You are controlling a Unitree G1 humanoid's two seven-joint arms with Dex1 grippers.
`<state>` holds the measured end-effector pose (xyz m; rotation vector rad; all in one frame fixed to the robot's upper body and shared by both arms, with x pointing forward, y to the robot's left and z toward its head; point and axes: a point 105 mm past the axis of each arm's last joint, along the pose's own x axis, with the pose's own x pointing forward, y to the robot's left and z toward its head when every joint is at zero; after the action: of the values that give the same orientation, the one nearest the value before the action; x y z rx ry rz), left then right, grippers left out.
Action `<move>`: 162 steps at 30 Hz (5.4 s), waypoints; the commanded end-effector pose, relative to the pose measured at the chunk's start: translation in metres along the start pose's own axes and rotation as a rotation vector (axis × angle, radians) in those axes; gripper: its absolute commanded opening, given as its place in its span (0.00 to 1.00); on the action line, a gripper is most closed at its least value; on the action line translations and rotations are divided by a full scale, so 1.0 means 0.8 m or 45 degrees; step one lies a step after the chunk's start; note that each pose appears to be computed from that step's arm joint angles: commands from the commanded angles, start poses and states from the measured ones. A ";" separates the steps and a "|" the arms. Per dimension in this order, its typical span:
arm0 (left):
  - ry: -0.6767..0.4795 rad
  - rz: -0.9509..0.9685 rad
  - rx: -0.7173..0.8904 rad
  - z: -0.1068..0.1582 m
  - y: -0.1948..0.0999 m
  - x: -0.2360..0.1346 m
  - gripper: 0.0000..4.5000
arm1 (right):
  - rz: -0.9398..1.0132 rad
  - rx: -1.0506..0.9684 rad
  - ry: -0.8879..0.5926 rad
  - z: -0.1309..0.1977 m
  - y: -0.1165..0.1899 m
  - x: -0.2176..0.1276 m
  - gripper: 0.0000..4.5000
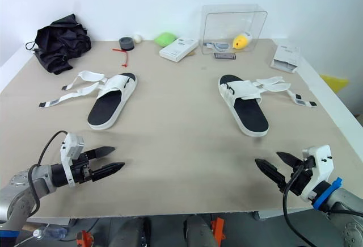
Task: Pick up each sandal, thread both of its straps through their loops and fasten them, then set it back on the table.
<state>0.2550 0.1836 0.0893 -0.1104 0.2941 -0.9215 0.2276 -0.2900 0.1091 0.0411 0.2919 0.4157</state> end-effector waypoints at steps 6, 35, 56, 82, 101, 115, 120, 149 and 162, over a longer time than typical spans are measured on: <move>-0.039 -0.083 0.013 0.035 -0.007 0.023 1.00 | 0.024 -0.055 -0.088 0.021 0.009 0.012 1.00; -0.341 -0.322 0.451 0.136 -0.033 0.093 1.00 | -0.101 -0.229 -0.068 0.112 -0.003 0.239 1.00; -0.355 -0.127 0.482 0.140 -0.002 0.019 1.00 | 0.085 -0.292 -0.149 0.133 0.014 0.279 0.03; -0.075 -0.314 0.540 0.127 0.025 0.029 0.56 | 1.568 -0.825 0.308 0.038 0.183 0.193 0.00; 0.213 -0.628 0.766 0.061 0.014 0.103 0.01 | 1.589 -0.839 0.308 0.031 0.194 0.186 0.00; 0.080 -0.638 0.816 0.066 0.005 0.155 0.01 | 1.606 -0.829 0.303 0.029 0.201 0.183 0.00; 0.126 -0.782 0.769 0.058 -0.009 0.153 0.01 | 1.586 -0.836 0.294 0.030 0.201 0.187 0.00; 0.191 -0.632 0.757 0.009 0.011 0.143 0.01 | 1.448 -0.733 0.305 0.031 0.173 0.194 0.00; 0.178 -0.633 0.776 0.013 0.007 0.151 0.00 | 1.227 -0.631 0.243 0.078 0.107 0.177 0.86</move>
<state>0.3374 0.0903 0.0984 0.4663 -0.0134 -1.4585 0.3327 -0.1484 0.1254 -0.3886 0.3740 1.4582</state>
